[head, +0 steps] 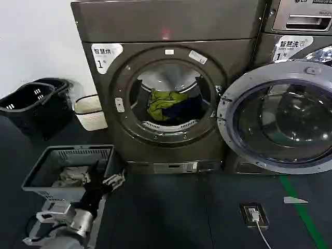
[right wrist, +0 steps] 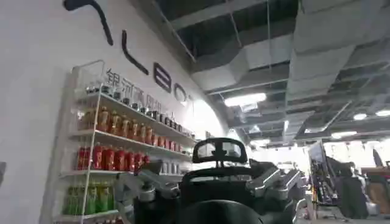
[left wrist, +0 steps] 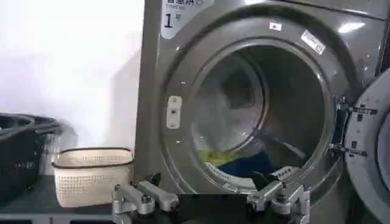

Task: Grasp the clothes from the dryer.

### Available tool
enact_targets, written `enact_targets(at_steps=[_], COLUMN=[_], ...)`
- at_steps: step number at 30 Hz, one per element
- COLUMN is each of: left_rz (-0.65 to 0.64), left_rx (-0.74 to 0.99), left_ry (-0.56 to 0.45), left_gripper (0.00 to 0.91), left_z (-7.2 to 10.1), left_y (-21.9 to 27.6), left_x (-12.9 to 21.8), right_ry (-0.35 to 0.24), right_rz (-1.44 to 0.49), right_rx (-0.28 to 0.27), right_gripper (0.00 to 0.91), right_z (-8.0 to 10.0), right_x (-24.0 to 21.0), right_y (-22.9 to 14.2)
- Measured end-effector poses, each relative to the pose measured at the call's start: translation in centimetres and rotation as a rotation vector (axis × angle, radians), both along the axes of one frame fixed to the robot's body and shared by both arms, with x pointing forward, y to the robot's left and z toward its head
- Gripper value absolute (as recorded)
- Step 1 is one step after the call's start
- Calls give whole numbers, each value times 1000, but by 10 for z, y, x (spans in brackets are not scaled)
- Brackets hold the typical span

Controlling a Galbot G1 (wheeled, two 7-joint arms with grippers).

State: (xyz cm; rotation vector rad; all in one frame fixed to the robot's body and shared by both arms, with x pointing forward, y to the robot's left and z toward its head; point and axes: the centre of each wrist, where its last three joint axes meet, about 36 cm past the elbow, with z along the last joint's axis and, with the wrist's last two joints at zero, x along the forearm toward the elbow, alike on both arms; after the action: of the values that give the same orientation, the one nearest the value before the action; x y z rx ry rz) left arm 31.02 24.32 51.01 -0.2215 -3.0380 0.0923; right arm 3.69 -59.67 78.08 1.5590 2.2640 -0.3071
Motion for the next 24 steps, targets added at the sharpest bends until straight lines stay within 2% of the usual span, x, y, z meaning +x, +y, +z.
enact_targets(at_steps=[9,24], left_rz=[-9,-15], left_rx=[-4,-2], left_ry=[-5,0], left_gripper=[907,907], left_z=[2,2], left_y=[0,-1], left_x=[1,1], right_ry=[-24,-34], right_rz=[12,15], right_rx=[-21,-21], right_gripper=[907,907], right_z=[2,0], right_x=[-3,-5], right_y=[1,1])
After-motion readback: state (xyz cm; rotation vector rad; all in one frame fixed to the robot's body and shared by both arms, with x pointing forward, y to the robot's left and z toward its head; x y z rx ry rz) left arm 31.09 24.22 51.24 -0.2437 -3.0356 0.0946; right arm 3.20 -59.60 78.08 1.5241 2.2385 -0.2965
